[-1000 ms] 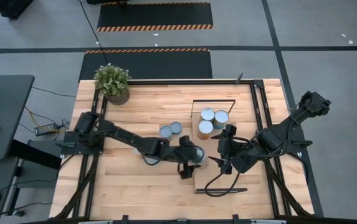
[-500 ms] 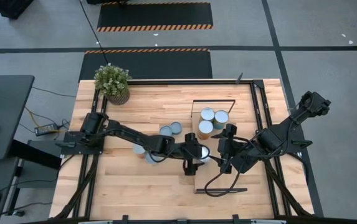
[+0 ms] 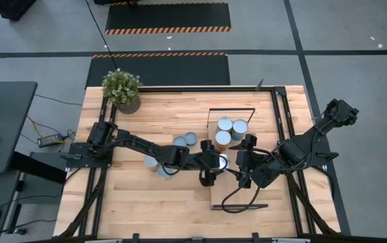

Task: Pick and place cans onto a shelf
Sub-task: Put the canned peaches on the shelf

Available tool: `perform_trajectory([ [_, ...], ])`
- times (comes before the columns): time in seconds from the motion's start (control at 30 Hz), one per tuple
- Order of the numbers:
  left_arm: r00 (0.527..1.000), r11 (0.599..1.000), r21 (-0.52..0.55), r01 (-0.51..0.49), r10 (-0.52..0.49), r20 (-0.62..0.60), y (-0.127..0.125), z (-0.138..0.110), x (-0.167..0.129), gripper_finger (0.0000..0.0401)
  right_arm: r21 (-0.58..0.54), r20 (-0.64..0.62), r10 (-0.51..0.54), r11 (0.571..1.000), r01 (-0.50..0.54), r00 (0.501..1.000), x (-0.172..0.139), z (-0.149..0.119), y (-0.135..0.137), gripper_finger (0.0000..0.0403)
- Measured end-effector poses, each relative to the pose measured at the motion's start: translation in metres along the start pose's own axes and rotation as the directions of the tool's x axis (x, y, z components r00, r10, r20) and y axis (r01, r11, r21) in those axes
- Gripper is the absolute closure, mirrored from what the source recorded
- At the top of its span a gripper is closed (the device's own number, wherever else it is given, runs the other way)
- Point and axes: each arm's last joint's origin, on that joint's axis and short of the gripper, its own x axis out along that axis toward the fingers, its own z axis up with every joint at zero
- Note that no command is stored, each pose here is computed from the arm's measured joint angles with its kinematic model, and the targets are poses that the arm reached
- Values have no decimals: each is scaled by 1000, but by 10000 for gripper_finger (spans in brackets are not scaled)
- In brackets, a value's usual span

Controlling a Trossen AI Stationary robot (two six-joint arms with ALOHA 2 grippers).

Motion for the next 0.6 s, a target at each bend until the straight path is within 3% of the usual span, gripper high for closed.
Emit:
perform_trajectory([
  [0.33,998,998,57,-1,-3,65,1,10,-5,46,-9,11,-25,1000,25,1000,0,0,-1,35],
  [0.6,991,996,88,10,-21,130,1,34,-36,46,11,12,-26,1000,25,1000,0,0,-1,35],
])
